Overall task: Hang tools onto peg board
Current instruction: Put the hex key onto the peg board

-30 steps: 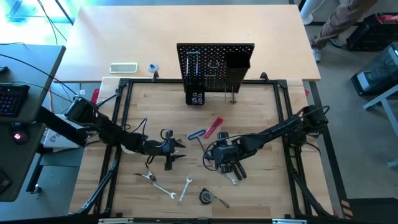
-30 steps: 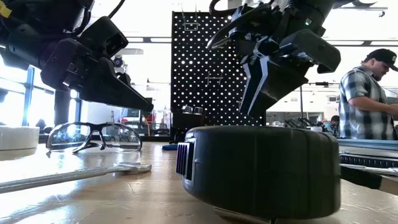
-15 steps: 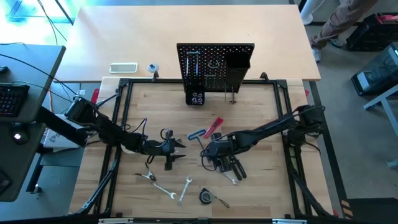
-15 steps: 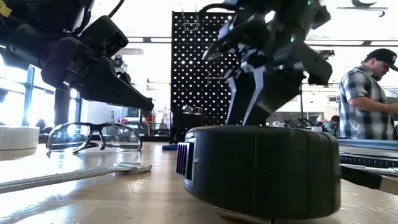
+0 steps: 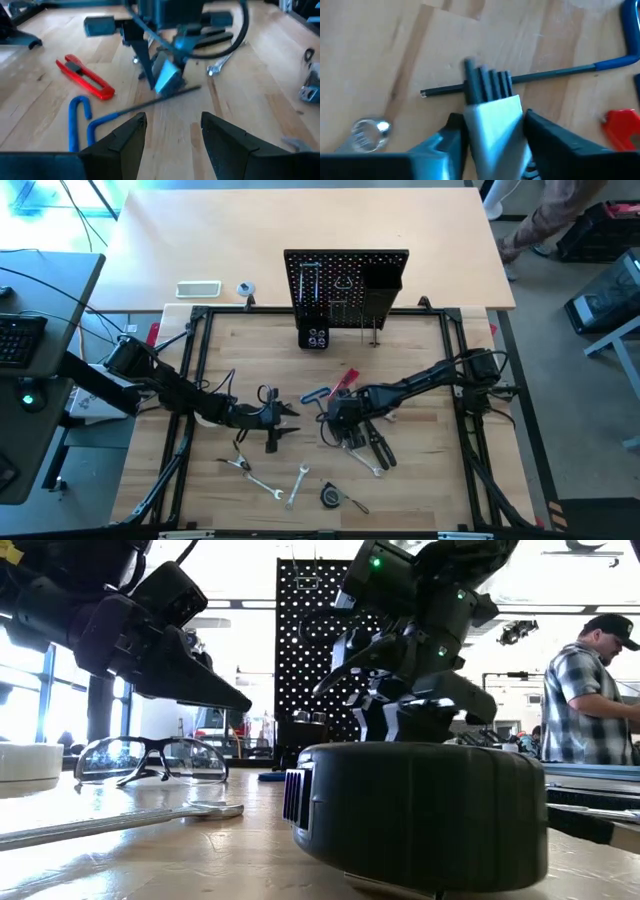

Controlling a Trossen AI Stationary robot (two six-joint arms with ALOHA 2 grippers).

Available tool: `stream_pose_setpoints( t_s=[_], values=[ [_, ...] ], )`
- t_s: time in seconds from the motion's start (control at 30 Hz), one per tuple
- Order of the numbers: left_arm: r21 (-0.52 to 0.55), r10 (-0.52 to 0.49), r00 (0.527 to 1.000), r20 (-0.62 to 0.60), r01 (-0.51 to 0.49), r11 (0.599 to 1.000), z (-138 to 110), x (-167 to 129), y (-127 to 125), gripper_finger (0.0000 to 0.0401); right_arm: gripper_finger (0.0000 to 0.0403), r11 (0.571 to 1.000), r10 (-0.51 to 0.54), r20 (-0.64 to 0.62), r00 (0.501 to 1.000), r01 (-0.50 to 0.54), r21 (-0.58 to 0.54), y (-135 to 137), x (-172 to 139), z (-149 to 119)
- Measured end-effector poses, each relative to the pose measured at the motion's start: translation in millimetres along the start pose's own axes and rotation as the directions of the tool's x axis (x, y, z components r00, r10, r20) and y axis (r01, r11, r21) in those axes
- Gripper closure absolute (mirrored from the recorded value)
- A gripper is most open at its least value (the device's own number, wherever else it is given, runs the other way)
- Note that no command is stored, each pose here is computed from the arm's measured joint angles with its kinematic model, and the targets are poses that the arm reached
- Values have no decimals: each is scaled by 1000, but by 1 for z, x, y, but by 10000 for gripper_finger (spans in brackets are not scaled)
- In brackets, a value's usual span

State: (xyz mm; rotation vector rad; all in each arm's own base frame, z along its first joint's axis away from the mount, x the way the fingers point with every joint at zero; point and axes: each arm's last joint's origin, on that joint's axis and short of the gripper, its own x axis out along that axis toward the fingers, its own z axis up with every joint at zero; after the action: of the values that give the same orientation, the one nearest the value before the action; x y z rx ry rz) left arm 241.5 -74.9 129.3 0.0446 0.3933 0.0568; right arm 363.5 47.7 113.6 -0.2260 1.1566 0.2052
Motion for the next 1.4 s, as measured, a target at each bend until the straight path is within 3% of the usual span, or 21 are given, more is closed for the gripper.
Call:
stream_pose_setpoints(
  t_s=[0.17, 0.47, 0.63, 0.83, 1.03, 1.23, 1.4],
  values=[
    [-6, 15, 999, 28, -15, 1000, 3, 2, 4, 217, 362, 1000, -25, 6, 1000, 25, -13, -2, 0, 0],
    [-10, 25, 999, 25, -25, 1000, 3, 3, 7, 217, 361, 997, -68, 29, 997, 67, 32, 2, -13, 3],
    [-9, 24, 999, 23, -24, 1000, 3, 3, 7, 217, 362, 982, -186, 111, 976, 180, 61, 3, -45, 13],
    [-9, 24, 999, 24, -23, 1000, 3, 2, 7, 217, 362, 936, -348, 264, 899, 317, 155, -4, -87, 26],
    [-17, 23, 999, 24, -23, 1000, 3, 2, 7, 217, 362, 899, -432, 460, 776, 331, 287, -26, -113, 43],
    [-23, 26, 1000, 17, -26, 999, 2, 2, 7, 217, 362, 886, -451, 596, 665, 254, 387, -56, -126, 51],
    [-15, 160, 987, -2, -160, 987, 0, 3, 14, 217, 362, 859, -465, 632, 620, 143, 492, -83, -130, 47]
  ],
)
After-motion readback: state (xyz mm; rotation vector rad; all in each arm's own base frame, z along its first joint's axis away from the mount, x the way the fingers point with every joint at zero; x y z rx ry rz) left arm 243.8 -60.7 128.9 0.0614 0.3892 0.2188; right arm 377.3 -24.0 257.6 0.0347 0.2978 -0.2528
